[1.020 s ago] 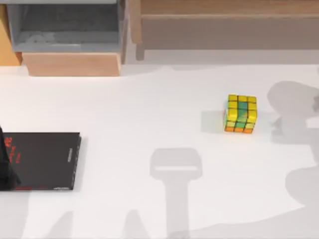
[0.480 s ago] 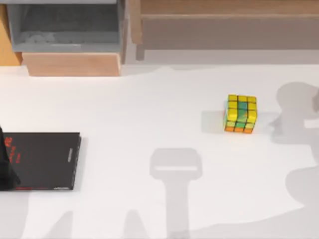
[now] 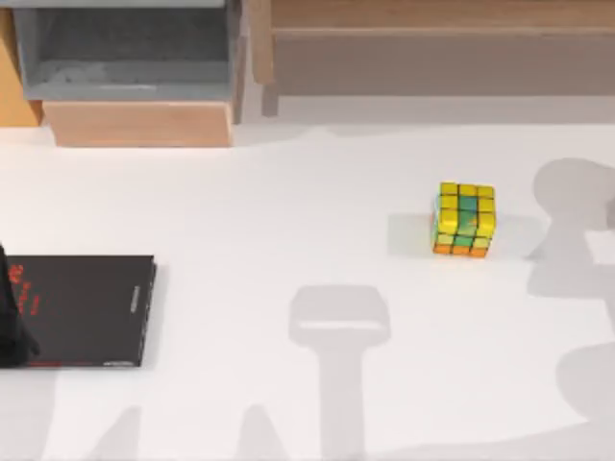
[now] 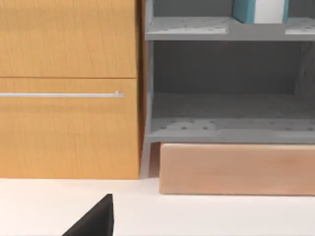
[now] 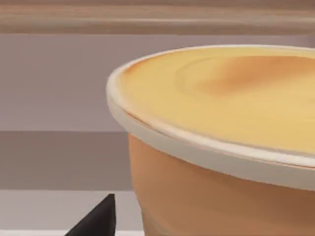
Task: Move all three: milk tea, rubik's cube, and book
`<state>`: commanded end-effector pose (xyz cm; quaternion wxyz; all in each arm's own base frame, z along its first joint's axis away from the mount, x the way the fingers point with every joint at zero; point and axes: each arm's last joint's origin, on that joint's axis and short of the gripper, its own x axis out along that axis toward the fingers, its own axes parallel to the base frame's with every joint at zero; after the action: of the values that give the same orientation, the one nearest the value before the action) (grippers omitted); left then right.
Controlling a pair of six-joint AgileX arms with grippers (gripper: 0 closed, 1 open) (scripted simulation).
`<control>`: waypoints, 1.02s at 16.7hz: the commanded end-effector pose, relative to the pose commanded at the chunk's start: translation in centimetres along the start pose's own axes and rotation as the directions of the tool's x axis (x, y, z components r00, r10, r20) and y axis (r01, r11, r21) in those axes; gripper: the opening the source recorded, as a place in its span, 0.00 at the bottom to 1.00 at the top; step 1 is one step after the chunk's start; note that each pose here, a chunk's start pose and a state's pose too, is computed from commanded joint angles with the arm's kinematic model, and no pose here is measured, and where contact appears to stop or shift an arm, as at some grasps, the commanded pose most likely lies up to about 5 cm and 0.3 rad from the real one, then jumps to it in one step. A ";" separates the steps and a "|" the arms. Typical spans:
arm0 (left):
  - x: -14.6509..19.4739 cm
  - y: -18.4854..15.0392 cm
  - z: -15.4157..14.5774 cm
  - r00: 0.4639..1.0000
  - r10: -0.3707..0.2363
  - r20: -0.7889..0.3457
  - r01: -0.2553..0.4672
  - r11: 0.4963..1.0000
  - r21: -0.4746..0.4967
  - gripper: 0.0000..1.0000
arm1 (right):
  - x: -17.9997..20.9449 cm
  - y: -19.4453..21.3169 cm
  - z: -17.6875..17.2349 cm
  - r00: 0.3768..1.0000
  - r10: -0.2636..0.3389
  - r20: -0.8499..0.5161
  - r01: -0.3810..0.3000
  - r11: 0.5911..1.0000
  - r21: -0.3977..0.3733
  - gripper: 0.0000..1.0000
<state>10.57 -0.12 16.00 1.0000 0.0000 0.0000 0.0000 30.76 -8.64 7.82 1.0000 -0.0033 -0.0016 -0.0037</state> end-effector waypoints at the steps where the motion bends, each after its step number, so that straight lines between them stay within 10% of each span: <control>1: 0.0 0.0 0.0 1.000 0.000 0.000 0.000 1.000 0.000 1.00 | -0.5 0.0 0.0 1.000 0.000 0.001 0.000 1.000 0.000 1.00; 17: 0.0 0.0 0.0 1.000 0.000 0.000 0.000 1.000 0.000 1.00 | -2.7 0.1 5.0 1.000 0.003 0.001 -0.003 1.000 0.000 1.00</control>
<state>10.57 -0.12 16.00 1.0000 0.0000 0.0000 0.0000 28.06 -8.50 12.79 1.0000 -0.0033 -0.0023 -0.0023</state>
